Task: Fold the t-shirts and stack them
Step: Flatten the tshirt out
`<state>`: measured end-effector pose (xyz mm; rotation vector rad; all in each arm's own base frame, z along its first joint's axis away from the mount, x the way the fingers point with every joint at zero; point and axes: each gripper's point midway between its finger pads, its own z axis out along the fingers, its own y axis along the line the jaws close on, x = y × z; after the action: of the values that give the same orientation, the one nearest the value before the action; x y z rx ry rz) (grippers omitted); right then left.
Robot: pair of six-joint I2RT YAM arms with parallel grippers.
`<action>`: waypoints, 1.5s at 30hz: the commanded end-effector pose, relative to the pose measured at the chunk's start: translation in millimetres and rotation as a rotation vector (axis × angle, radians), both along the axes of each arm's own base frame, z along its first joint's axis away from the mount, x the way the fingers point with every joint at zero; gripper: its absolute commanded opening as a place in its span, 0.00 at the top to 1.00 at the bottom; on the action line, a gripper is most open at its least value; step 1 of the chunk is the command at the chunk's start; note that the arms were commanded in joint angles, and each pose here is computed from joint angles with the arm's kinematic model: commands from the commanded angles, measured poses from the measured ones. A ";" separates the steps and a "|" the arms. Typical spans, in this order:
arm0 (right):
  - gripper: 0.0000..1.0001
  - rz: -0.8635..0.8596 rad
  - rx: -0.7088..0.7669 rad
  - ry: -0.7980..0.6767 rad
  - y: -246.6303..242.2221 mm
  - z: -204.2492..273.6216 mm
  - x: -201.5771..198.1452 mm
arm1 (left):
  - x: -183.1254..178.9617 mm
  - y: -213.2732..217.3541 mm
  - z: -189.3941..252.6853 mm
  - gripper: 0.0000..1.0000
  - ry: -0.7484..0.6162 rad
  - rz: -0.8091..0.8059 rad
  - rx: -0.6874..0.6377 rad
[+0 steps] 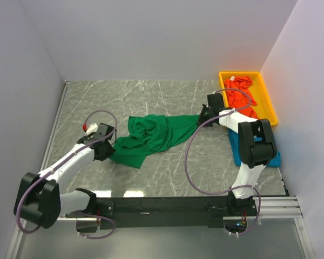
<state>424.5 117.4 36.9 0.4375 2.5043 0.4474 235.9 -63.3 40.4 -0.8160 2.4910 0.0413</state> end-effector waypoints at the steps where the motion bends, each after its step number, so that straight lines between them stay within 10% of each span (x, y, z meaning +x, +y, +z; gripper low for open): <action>1: 0.97 -0.041 -0.082 -0.080 -18.0 42.5 9.4 | 22.2 21.2 49.1 0.99 -0.120 0.031 0.031; 17: 0.89 0.080 -0.273 -0.087 -45.5 181.9 -44.2 | 10.6 79.7 265.8 0.99 -0.573 0.107 0.161; 23: 0.84 0.120 -0.259 -0.034 -29.1 165.6 -10.9 | 40.7 64.5 222.3 0.99 -0.509 0.035 0.155; 32: 0.38 0.063 -0.130 -0.089 -12.5 121.4 34.9 | 90.3 81.8 185.9 0.99 -0.473 0.058 0.202; 45: 0.39 -0.016 0.175 -0.119 -9.6 59.7 47.5 | 97.2 91.7 148.1 0.99 -0.441 0.062 0.179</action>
<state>447.6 92.2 84.2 0.4656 2.4742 0.5254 323.3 29.5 175.4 -0.7553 2.0740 0.1354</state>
